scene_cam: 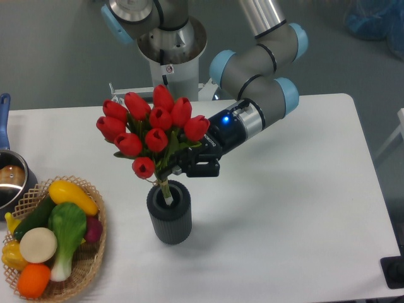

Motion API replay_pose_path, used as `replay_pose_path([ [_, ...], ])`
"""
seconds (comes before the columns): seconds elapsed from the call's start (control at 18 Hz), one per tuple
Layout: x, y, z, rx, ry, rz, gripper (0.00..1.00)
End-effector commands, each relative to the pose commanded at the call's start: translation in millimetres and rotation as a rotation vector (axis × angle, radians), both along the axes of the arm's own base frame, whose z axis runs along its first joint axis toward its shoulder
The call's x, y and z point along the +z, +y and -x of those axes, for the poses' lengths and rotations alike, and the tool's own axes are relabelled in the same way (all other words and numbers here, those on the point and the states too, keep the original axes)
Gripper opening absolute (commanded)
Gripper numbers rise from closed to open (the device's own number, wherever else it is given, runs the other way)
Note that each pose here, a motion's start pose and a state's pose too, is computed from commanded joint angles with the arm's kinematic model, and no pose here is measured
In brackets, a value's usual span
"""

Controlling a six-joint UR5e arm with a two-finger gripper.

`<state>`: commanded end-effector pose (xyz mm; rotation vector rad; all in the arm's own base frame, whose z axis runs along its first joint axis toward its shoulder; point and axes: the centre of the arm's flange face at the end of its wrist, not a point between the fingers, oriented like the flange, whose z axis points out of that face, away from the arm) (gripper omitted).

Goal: Insert the flowers into the vase
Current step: 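Lower the tulip stems into the vase opening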

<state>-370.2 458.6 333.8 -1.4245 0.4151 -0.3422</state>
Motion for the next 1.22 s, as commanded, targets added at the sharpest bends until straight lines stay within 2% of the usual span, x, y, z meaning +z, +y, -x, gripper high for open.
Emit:
replay_pose_path([
  [0.61, -29.9, -9.1, -15.4, 0.002, -0.064, 0.030, 0.07],
  [1.22, -67.5, -5.8, -10.8, 0.009, -0.052, 0.024, 0.07],
])
